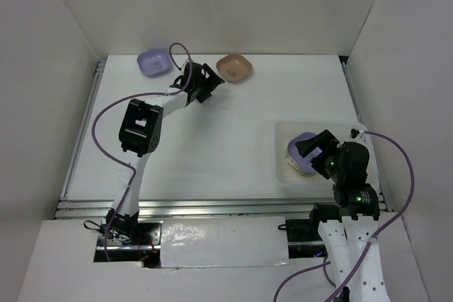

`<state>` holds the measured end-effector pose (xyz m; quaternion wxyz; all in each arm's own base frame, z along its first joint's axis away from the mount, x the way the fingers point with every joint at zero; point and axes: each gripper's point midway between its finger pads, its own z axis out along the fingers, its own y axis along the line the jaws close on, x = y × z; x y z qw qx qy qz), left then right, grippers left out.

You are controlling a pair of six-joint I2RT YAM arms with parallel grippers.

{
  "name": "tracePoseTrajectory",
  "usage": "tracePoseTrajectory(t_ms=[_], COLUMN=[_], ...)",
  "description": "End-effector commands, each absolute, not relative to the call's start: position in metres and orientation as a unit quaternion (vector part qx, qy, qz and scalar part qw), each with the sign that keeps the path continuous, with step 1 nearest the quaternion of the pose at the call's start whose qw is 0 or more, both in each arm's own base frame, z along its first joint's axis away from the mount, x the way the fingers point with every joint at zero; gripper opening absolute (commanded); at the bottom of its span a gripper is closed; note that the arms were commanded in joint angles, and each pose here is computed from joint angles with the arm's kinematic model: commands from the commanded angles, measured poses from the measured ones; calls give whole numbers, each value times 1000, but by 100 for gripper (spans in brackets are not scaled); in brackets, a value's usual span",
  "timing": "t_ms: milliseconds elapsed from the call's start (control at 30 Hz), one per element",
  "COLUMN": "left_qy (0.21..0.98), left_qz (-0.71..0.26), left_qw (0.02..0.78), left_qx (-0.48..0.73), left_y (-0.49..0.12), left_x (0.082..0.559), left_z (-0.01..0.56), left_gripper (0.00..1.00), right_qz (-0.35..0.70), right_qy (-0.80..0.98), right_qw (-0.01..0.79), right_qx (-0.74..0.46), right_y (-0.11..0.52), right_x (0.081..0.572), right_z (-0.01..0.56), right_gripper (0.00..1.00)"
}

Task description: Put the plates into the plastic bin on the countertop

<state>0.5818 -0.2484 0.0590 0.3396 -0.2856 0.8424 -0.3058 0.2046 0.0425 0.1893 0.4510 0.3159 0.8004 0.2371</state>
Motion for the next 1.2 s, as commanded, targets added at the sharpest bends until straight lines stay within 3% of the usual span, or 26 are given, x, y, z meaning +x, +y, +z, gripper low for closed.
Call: tracePoseTrajectory(t_ms=[0, 267, 333, 467, 633, 800, 900, 1000, 1167], left_qy=[789, 814, 818, 821, 820, 810, 799, 785, 796], left_qz=[-378, -270, -255, -242, -271, -298, -311, -336, -301], left_qw=[376, 357, 348, 353, 367, 377, 390, 406, 431], left_qx=[-307, -371, -380, -378, -345, -335, -335, -325, -301], left_y=[-265, -260, -256, -251, -266, -279, -279, -284, -278], left_x=[620, 640, 645, 647, 657, 657, 662, 670, 647], left_z=[70, 25, 16, 4, 5, 9, 22, 42, 85], left_gripper=[99, 98, 90, 60, 64, 32, 23, 2, 0], right_qz=[256, 254, 254, 270, 280, 284, 289, 291, 300], right_qy=[791, 793, 791, 783, 776, 780, 785, 787, 799], right_qw=[487, 497, 502, 515, 524, 516, 508, 503, 488], right_qx=[266, 244, 241, 221, 212, 210, 207, 205, 183], right_y=[52, 55, 54, 61, 64, 67, 70, 71, 81], right_x=[207, 199, 195, 185, 181, 186, 189, 192, 206], right_z=[215, 233, 239, 255, 265, 257, 249, 243, 233], right_gripper=[100, 100, 100, 100, 100, 100, 100, 100, 100])
